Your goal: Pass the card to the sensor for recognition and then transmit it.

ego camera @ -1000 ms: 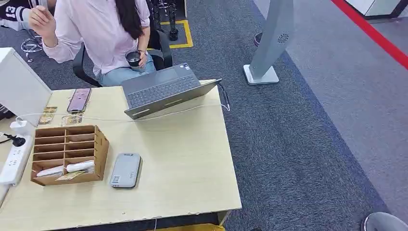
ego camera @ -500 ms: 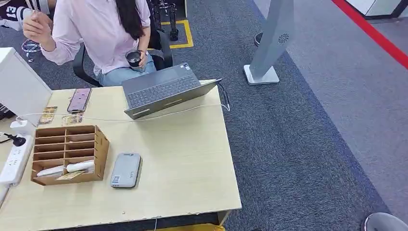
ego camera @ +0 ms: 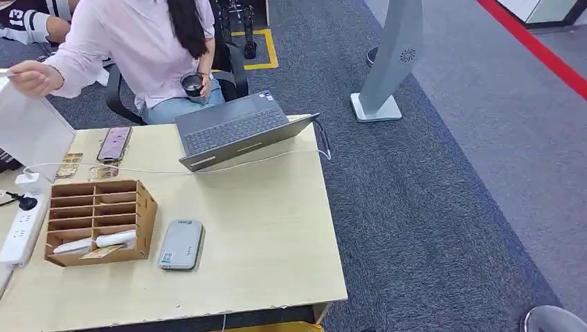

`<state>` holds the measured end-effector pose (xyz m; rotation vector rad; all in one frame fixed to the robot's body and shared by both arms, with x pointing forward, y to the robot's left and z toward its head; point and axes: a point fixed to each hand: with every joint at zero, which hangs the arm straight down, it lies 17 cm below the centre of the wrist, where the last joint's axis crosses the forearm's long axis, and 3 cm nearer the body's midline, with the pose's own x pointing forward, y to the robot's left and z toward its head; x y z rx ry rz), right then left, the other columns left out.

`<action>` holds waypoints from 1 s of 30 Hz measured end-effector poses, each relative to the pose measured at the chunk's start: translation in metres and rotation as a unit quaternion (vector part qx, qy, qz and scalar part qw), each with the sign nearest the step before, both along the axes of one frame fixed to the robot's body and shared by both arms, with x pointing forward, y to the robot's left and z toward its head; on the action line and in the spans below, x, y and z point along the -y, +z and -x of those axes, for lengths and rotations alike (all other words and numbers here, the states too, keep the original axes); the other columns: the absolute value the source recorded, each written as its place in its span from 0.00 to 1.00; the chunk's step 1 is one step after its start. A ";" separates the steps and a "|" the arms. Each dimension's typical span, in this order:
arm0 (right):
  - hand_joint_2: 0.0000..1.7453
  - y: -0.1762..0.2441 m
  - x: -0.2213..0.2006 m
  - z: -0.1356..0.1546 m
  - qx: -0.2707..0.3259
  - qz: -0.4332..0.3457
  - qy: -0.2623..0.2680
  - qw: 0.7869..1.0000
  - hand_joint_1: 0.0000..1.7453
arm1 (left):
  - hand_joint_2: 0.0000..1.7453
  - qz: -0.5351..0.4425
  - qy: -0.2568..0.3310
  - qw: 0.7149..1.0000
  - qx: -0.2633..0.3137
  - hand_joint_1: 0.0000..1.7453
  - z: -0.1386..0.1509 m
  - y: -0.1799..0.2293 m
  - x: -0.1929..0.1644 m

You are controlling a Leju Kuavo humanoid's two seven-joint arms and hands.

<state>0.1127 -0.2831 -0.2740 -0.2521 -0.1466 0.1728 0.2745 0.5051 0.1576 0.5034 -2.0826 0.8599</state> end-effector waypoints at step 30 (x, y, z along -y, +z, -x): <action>0.00 0.015 -0.038 -0.056 0.004 -0.010 0.102 0.995 0.00 | 1.00 -0.642 0.073 0.747 -0.155 0.00 -0.296 0.167 0.294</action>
